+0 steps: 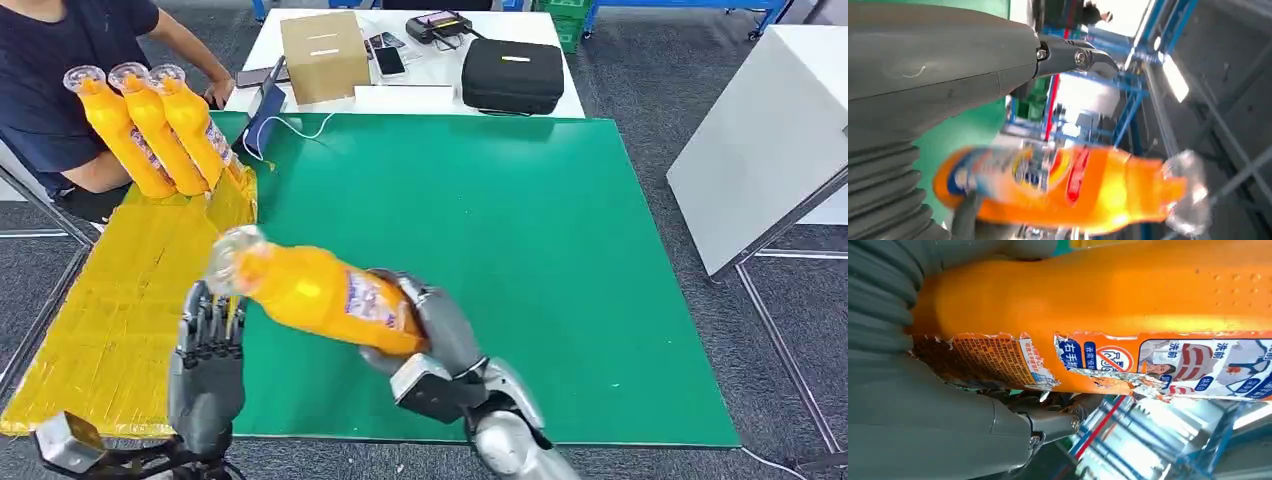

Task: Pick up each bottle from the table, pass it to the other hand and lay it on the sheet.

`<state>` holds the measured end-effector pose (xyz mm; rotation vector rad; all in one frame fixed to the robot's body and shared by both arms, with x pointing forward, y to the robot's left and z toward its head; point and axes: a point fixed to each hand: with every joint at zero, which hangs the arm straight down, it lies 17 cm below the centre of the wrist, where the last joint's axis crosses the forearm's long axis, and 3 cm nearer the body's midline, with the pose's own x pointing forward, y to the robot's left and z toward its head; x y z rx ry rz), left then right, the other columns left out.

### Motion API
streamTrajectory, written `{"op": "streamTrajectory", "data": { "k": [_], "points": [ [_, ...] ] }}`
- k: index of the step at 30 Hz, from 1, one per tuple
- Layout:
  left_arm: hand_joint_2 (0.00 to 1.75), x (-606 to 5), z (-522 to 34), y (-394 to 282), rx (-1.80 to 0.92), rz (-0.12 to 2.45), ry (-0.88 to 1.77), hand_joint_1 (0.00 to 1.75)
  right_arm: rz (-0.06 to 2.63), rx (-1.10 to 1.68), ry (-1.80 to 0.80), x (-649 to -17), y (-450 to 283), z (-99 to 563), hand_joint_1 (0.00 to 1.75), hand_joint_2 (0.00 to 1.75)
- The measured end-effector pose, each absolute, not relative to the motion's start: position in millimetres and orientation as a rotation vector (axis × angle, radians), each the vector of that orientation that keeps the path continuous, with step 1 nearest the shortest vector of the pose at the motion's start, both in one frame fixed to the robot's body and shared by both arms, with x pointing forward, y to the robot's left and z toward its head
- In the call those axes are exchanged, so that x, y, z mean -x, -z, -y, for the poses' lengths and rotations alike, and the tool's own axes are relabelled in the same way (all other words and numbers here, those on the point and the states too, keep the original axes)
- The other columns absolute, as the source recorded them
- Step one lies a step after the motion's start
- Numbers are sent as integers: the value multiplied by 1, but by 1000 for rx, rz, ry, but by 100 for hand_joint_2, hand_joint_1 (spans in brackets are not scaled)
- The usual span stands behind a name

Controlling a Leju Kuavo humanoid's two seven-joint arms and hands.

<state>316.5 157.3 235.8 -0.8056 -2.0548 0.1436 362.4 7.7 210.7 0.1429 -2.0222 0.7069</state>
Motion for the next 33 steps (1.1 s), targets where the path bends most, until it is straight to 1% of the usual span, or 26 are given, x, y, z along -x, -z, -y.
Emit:
{"op": "streamTrajectory", "data": {
  "k": [4, 11, 20, 23, 28, 32, 33],
  "points": [
    [175, -311, -138, -241, 860, 2044, -123, 0, 2014, -182, -730, -356, -210, -28, 175, 175],
    [175, -304, -121, -244, 911, 2028, -103, 0, 1993, -211, -778, -346, -203, -49, 175, 175],
    [175, -301, -110, -244, 898, 2034, -89, 0, 1968, -220, -856, -333, -190, -67, 175, 175],
    [175, -303, -110, -244, 886, 2034, -95, 0, 1951, -246, -926, -320, -180, -80, 175, 175],
    [175, -304, -112, -243, 883, 2027, -108, 0, 1949, -251, -972, -316, -176, -89, 175, 175],
    [175, -310, -122, -238, 826, 2031, -121, 0, 1961, -260, -1082, -299, -166, -103, 175, 175],
    [175, -311, -123, -236, 800, 2032, -113, 94, 1961, -261, -1098, -296, -164, -105, 175, 175]
  ]
}}
